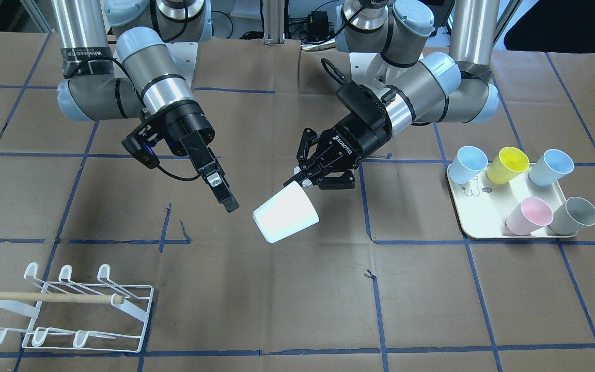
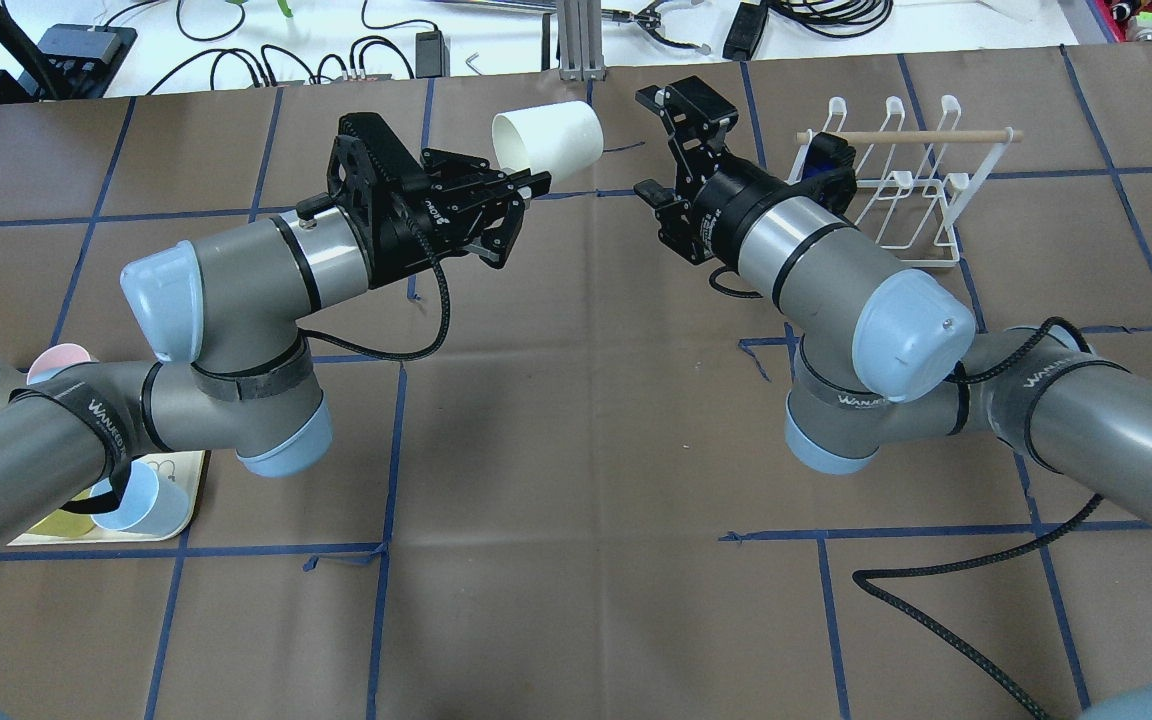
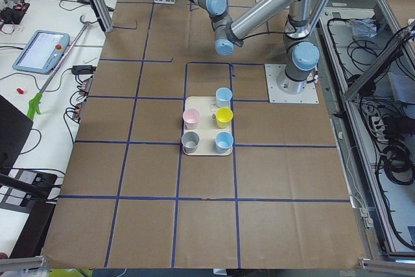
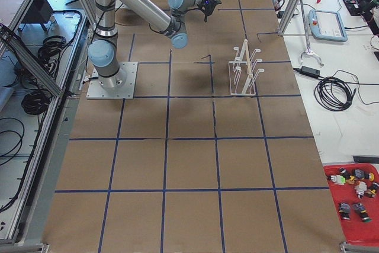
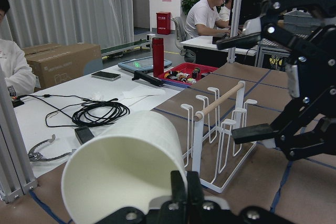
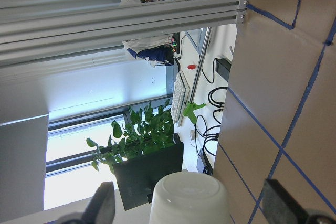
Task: Transfer IKEA cup to right arm and place on rack
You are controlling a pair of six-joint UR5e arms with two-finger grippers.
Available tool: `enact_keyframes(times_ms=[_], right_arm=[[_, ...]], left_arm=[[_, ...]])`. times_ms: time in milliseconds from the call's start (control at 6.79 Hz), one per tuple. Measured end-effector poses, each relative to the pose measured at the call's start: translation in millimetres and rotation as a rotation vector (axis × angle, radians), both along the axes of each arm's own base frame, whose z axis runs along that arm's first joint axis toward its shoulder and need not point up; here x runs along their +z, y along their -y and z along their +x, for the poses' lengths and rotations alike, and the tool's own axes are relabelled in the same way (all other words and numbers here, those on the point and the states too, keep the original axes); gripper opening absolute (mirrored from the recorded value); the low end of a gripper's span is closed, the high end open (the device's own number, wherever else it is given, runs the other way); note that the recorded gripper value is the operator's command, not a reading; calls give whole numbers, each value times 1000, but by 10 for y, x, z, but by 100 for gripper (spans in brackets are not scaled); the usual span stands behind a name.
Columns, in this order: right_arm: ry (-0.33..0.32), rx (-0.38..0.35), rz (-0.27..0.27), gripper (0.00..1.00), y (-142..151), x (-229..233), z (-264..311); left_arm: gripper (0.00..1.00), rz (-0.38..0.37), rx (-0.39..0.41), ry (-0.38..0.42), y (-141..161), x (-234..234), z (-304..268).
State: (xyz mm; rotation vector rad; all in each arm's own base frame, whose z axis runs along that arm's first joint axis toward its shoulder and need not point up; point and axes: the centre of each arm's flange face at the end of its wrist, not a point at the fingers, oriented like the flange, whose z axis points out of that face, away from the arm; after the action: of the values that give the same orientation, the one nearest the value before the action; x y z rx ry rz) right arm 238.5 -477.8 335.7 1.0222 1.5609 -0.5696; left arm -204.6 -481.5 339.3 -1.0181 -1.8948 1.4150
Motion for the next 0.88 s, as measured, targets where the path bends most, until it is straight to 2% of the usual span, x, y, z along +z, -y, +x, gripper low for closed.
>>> enact_keyframes(times_ms=[884], right_arm=[[1,37,9,100,194,-132,221]], left_arm=[[0,4,-4,-17,-21,-61,-46]])
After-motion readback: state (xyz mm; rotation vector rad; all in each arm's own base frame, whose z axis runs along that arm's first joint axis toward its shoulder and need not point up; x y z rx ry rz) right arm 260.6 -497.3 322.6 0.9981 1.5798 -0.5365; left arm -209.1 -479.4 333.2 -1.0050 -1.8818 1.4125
